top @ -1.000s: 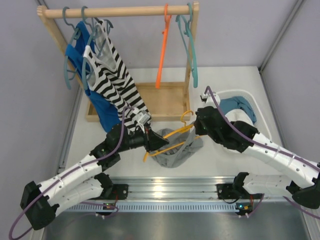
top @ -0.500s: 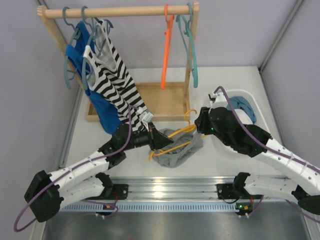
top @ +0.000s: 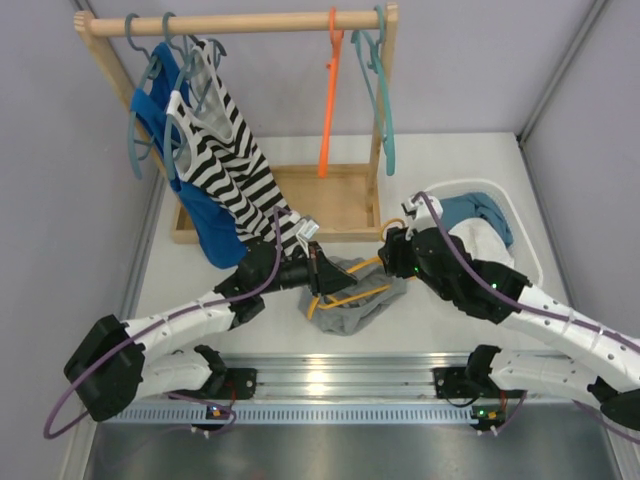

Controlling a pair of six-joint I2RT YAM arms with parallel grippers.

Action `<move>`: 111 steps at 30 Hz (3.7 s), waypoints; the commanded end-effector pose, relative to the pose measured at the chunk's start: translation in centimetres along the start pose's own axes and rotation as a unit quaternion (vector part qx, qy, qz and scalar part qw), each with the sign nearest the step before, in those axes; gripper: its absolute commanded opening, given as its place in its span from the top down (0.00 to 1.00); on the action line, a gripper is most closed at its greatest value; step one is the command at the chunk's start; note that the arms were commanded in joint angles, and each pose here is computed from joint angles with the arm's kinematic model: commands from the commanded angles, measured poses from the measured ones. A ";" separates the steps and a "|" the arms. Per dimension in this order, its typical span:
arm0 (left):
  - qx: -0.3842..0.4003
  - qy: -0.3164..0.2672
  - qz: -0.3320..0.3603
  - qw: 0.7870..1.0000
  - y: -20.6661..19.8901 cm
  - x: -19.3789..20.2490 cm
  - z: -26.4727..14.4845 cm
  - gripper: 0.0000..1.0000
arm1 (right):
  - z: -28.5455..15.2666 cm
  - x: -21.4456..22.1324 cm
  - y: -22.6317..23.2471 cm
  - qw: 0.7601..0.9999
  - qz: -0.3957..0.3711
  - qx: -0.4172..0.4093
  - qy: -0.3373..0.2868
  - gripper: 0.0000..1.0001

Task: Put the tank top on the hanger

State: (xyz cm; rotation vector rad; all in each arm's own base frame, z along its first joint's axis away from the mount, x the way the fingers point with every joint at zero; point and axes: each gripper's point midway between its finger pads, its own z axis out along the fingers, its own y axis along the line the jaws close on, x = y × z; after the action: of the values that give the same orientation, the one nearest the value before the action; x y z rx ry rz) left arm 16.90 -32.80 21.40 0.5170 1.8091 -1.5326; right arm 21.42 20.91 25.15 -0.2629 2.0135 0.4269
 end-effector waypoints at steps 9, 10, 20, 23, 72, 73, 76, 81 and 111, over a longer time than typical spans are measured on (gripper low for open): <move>0.079 -0.039 0.048 0.995 -4.1 -3.3 0.5 1.00 | 2.8 -0.8 1.1 0.999 -0.026 0.009 -0.036 0.54; 0.079 -0.037 0.048 0.995 -4.0 -3.3 0.5 1.00 | 2.9 -0.7 0.9 0.999 -0.029 0.014 -0.036 0.54; 0.072 -0.036 0.047 0.996 -3.5 -3.1 0.7 1.00 | 3.2 -0.4 0.4 0.999 -0.016 0.030 -0.040 0.89; 0.066 -0.035 0.042 0.996 -3.1 -3.0 0.9 1.00 | 3.4 -0.2 -0.2 0.998 -0.013 0.045 -0.043 1.00; -0.276 -0.168 0.002 0.946 5.0 -6.7 -7.1 0.24 | 2.6 0.7 -2.7 0.982 -0.112 0.143 -0.045 1.00; -0.279 -0.173 0.000 0.944 5.0 -6.9 -7.3 0.24 | 2.5 0.7 -2.7 0.982 -0.113 0.143 -0.046 1.00; -0.333 -0.176 -0.017 0.926 6.4 -6.8 -8.7 0.35 | 2.2 0.5 -2.7 0.983 -0.115 0.138 -0.049 1.00; -0.394 -0.111 -0.027 0.912 8.7 -3.8 -9.8 0.48 | 1.5 0.1 -2.9 0.983 -0.109 0.135 -0.055 1.00; -0.281 0.155 -0.018 0.947 8.5 4.5 -4.2 0.50 | 0.8 -1.1 -1.6 0.981 -0.121 0.137 -0.068 1.00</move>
State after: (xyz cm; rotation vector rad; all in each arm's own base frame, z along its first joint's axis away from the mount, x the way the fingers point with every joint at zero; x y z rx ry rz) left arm 18.61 -26.74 11.59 0.4032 2.4008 -0.8989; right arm 22.97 18.78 22.15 -0.3675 1.9144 -0.0613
